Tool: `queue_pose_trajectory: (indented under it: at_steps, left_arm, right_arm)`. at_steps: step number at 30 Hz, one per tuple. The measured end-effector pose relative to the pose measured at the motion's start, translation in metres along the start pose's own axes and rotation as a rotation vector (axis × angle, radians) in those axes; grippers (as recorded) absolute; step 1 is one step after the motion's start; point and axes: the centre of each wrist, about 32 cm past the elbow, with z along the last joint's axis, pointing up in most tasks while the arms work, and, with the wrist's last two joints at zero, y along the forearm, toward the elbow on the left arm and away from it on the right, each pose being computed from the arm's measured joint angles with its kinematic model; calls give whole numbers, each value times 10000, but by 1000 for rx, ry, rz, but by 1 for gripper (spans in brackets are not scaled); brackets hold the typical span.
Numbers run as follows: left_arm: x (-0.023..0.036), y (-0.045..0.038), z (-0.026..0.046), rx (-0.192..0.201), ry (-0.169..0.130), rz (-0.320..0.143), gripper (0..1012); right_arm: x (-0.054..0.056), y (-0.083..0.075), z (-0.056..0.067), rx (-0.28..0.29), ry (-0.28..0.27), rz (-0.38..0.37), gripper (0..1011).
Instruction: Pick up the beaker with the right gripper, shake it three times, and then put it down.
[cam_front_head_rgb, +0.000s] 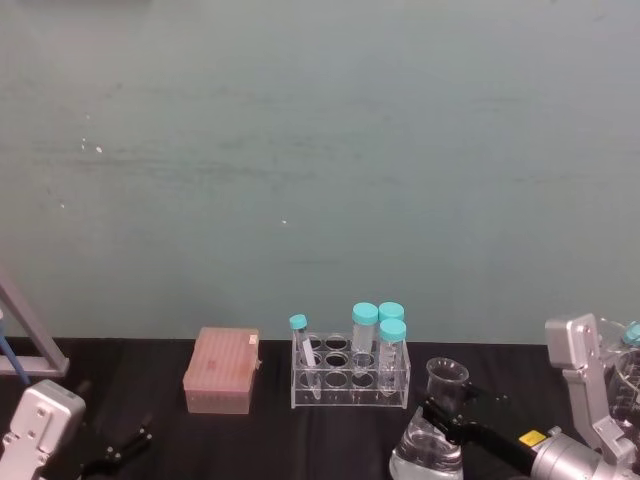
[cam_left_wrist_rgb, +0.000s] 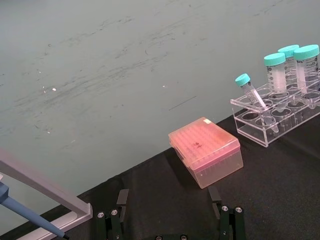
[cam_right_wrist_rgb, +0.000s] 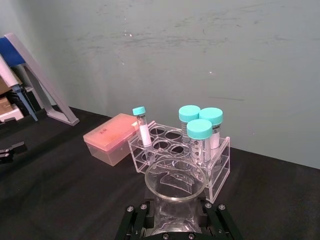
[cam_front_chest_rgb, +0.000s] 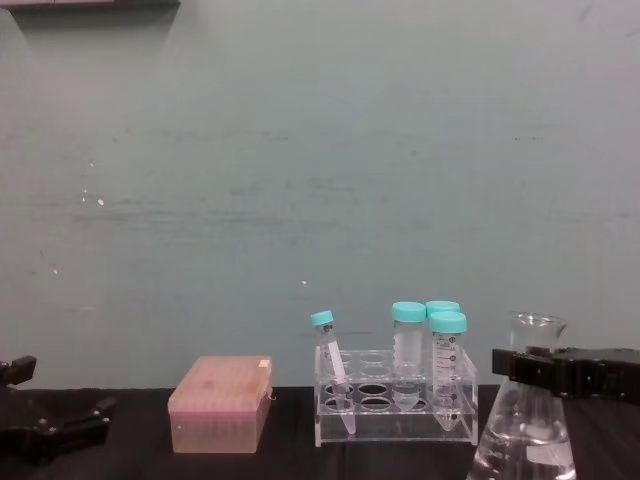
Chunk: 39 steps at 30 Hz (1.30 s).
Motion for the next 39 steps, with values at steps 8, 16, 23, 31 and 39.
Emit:
queue_pose_trajectory:
  at_steps: [8,16,23,31,39]
  left_arm:
    - [0,0,0,0,0,0,1000]
    - [0,0,0,0,0,0,1000]
    - [0,0,0,0,0,0,1000]
    - [0,0,0,0,0,0,1000]
    - [0,0,0,0,0,0,1000]
  right_arm:
    - [-4,6,-5,-2,0,0,453]
    - [-8,5,-6,-6,1,-1,453]
    - [-10,9,-7,-8,2,-1,453]
    - [-10,10,-8,-10,3,-2,453]
    - [-10,10,-7,-9,3,-2,573]
